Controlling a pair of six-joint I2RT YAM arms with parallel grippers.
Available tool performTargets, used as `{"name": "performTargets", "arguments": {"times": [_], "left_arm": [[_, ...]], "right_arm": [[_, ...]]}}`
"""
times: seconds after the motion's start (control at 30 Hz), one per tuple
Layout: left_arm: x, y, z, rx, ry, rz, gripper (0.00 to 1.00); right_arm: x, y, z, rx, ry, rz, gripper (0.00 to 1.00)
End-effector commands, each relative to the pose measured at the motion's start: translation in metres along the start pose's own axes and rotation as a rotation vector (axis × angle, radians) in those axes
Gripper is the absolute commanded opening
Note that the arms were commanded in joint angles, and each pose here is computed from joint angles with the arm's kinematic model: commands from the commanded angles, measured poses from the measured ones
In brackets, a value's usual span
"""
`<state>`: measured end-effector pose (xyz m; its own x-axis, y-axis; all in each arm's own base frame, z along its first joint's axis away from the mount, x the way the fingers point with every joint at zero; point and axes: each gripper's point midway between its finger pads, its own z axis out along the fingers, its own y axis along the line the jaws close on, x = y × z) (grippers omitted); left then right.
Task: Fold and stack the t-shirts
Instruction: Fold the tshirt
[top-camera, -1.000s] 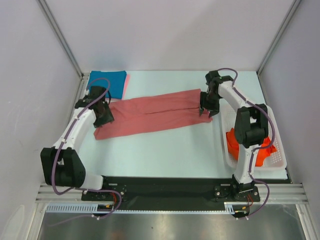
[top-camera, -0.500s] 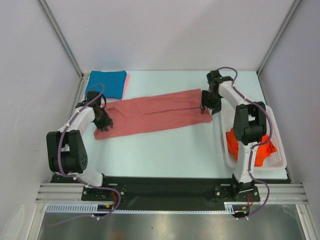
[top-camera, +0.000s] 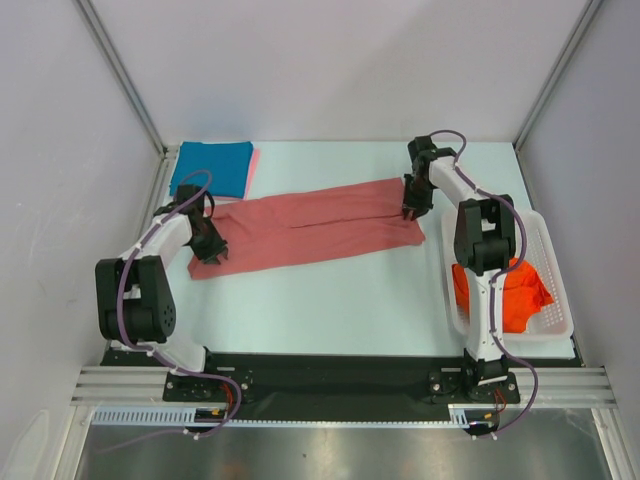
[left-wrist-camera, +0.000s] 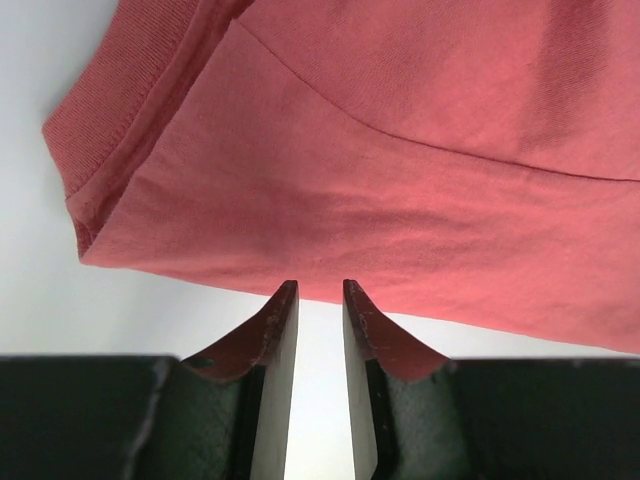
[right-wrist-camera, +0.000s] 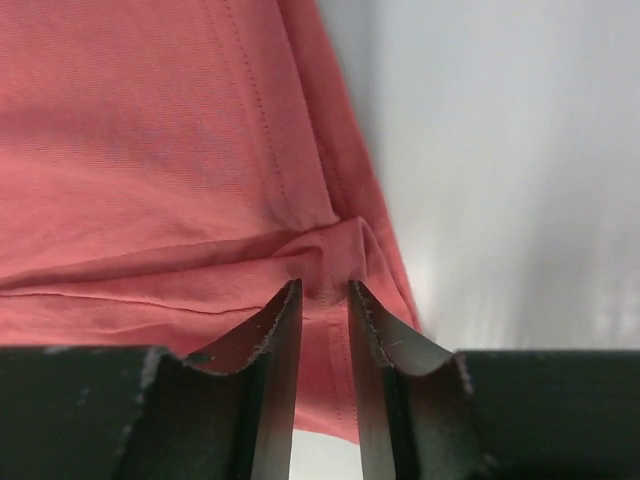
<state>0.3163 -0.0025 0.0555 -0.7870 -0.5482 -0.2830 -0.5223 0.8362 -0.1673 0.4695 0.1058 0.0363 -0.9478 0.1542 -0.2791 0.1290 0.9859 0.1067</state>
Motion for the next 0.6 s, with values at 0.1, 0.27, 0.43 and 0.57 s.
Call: {"name": "performTargets", "arguments": {"times": [0.1,0.27,0.43,0.57], "left_arm": [[-0.011,-0.002,0.004,0.001,-0.011,-0.014,0.27],[-0.013,-0.003,0.004,0.003,-0.014,-0.012,0.27],[-0.012,-0.003,0.005,0.0,-0.008,-0.014,0.26],[-0.014,0.002,0.005,-0.03,-0.024,-0.016,0.25]], "right_arm": [[-0.01,-0.007,-0.02,0.069,-0.052,0.016,0.33],[-0.007,-0.01,-0.015,0.057,-0.036,0.02,0.3],[-0.005,-0.003,-0.012,0.031,-0.025,0.021,0.07],[-0.008,-0.01,-0.024,0.061,-0.043,0.015,0.0]]}}
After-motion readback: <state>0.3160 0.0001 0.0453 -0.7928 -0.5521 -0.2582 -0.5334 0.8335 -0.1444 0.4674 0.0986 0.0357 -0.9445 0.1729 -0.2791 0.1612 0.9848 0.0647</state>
